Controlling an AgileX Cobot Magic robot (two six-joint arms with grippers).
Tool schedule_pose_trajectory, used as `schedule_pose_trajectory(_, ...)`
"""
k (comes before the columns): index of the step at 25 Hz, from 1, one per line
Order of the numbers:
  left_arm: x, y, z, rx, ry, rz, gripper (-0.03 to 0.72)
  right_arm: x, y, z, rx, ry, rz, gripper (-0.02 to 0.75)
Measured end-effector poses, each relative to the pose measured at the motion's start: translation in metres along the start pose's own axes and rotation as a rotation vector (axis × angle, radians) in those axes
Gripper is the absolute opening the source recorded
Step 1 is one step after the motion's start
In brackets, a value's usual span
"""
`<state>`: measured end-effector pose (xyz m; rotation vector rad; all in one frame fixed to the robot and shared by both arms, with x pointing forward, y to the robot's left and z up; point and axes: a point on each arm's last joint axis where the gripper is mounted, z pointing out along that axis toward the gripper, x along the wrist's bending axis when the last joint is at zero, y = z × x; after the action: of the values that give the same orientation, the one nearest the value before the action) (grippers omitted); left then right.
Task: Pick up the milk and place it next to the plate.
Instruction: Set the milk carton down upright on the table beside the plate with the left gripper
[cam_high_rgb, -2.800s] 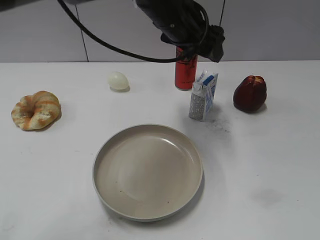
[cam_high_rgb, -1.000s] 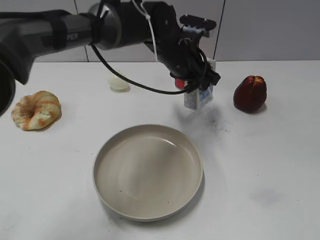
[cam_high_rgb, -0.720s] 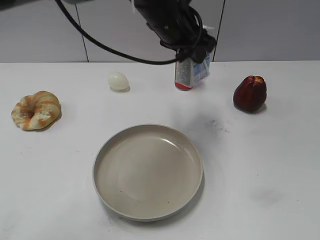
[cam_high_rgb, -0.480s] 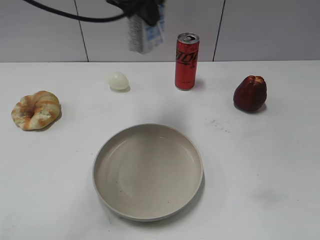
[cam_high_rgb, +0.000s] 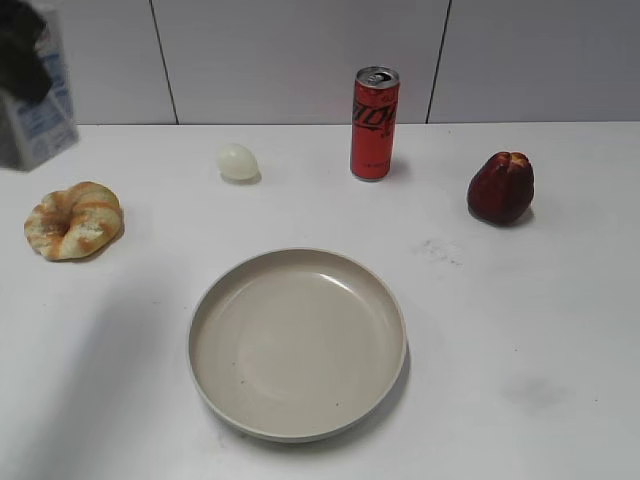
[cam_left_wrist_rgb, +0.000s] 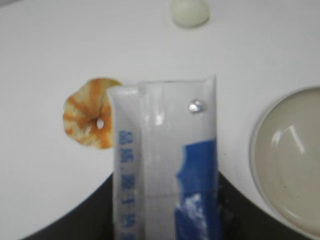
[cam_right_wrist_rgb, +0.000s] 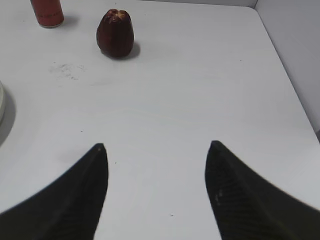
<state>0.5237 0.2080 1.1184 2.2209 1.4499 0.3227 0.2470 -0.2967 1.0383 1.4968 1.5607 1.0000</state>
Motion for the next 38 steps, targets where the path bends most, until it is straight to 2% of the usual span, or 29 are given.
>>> schedule_pose_trajectory(2, 0.001, -0.027, 0.005, -0.003, 0.002, -0.032, 0.294, 0.0, 0.0, 0.0, 0.0, 0.0, 0.0, 0.467)
schedule_pose_trajectory(8, -0.014, -0.089, 0.051, -0.06, -0.09, -0.199, 0.294, 0.0, 0.0, 0.0, 0.0, 0.0, 0.0, 0.467)
schedule_pose_trajectory(12, -0.021, -0.11, 0.075, -0.137, -0.071, -0.219, 0.294, 0.0, 0.0, 0.0, 0.0, 0.0, 0.0, 0.467)
schedule_pose_trajectory(18, -0.034, -0.108, 0.096, -0.199, -0.075, -0.22, 0.294, 0.0, 0.0, 0.0, 0.0, 0.0, 0.0, 0.467)
schedule_pose_trajectory(28, -0.035, -0.12, 0.152, -0.059, -0.043, -0.287, 0.295, 0.0, 0.0, 0.0, 0.0, 0.0, 0.0, 0.467)
schedule_pose_trajectory(33, -0.045, -0.117, 0.158, -0.103, -0.041, -0.259, 0.314, 0.0, 0.0, 0.0, 0.0, 0.0, 0.0, 0.467)
schedule_pose_trajectory(38, -0.047, -0.114, 0.158, -0.134, -0.036, -0.256, 0.36, 0.0, 0.0, 0.0, 0.0, 0.0, 0.0, 0.467)
